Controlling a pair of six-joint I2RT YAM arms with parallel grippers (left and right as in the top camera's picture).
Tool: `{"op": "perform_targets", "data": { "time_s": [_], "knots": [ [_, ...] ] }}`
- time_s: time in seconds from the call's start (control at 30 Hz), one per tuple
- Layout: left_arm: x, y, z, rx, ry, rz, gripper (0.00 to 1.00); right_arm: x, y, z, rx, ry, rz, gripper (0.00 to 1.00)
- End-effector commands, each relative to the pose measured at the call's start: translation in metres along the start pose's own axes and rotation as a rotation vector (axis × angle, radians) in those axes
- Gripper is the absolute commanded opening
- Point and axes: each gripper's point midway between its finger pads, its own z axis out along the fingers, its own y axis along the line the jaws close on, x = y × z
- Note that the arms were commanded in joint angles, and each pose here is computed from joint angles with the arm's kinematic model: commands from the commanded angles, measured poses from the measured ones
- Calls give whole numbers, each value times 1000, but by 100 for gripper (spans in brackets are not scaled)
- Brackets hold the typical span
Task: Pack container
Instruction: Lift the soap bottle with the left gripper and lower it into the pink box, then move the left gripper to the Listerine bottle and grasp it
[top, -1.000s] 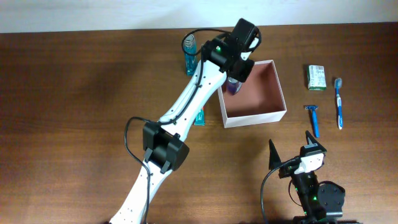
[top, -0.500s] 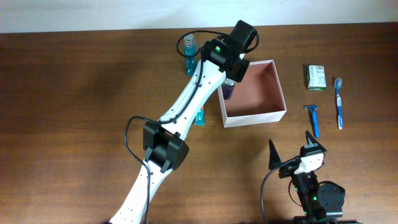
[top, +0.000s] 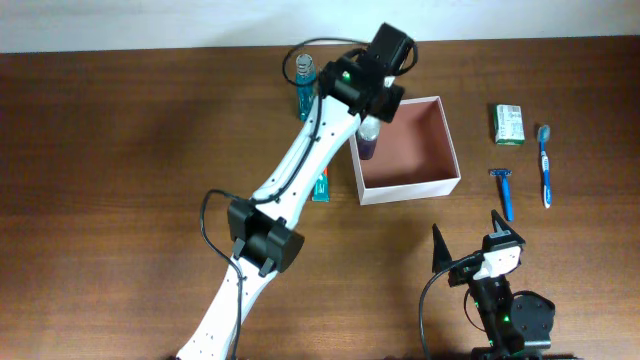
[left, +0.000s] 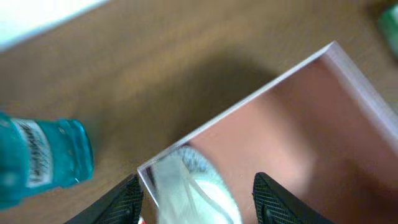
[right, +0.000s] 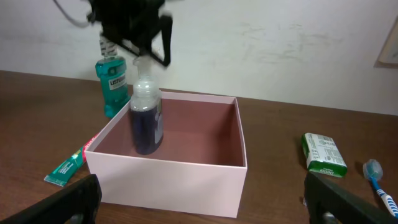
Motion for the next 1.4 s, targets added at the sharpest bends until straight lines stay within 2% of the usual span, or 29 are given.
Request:
{"op": "perform_targets", "data": {
  "time_s": [0.0, 0.17, 0.27, 0.4, 0.57, 0.77, 1.0, 1.37],
  "knots": [
    [-47, 20, -64, -18, -176, -29, 63, 2, 0, 0, 4, 2, 0, 99],
    [-73, 80, -137, -223, -313, -101, 68, 2, 0, 0, 4, 2, 0, 99],
    [-74, 107, -148, -257, -321, -134, 68, 2, 0, 0, 4, 2, 0, 99],
    [-63, 129, -125, -201, -259, -160, 68, 2, 0, 0, 4, 2, 0, 99],
    [-50, 167, -92, -231, -196, -194, 74, 2, 0, 0, 4, 2, 0, 99],
    [-49, 182, -58, -176, -188, -171, 76, 2, 0, 0, 4, 2, 0, 98],
    [-48, 177, -38, -101, -190, -173, 76, 2, 0, 0, 4, 2, 0, 99],
    [-8, 162, 8, -83, -48, -160, 75, 2, 0, 0, 4, 2, 0, 99]
  ]
}}
